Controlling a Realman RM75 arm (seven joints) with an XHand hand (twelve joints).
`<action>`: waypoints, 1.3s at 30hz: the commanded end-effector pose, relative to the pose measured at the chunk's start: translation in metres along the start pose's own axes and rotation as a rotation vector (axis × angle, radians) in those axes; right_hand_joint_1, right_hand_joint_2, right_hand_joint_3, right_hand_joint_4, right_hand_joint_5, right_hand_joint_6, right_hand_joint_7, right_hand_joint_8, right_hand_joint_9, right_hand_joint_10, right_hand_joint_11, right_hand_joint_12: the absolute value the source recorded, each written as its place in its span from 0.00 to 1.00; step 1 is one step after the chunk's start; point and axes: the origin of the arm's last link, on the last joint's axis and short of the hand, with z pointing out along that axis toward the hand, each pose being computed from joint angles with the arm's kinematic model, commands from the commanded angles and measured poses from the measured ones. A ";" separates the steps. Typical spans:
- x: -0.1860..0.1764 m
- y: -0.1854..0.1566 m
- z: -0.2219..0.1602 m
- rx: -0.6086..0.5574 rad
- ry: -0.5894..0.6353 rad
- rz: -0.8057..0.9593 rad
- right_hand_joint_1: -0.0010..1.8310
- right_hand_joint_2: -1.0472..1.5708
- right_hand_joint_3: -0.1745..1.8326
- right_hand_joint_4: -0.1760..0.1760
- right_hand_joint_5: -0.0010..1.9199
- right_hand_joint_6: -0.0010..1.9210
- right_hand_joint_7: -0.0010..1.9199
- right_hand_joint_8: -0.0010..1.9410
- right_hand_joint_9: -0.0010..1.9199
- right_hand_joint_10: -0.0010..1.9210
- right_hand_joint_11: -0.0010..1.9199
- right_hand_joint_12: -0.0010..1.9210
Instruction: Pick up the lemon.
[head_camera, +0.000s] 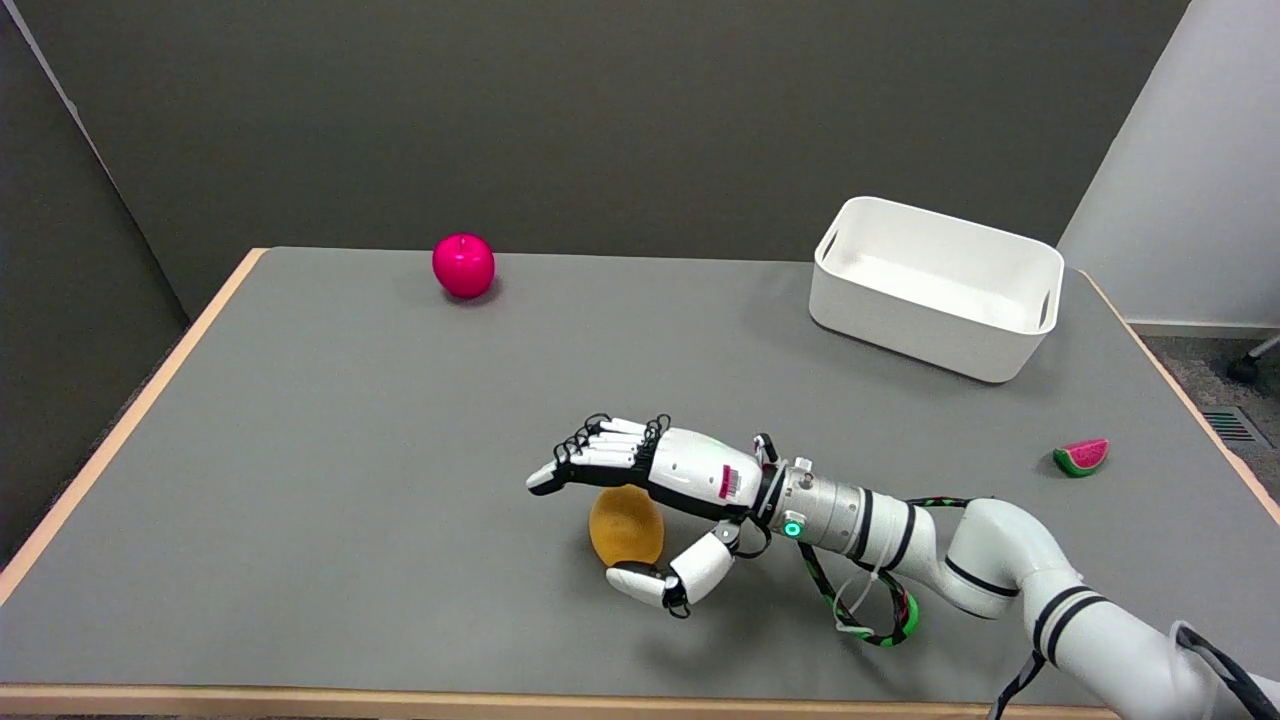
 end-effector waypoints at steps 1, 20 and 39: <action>-0.004 0.010 -0.002 -0.002 -0.012 0.049 0.37 0.64 0.58 0.72 0.13 0.26 0.18 0.20 0.12 0.36 0.03 0.60; -0.007 0.021 -0.021 -0.044 -0.034 0.054 0.51 0.64 0.59 0.76 0.13 0.26 0.19 0.20 0.17 0.41 0.08 0.67; -0.007 0.022 -0.024 -0.048 -0.042 0.047 0.59 0.67 0.58 0.92 0.19 0.43 0.29 0.34 0.31 0.60 0.27 0.86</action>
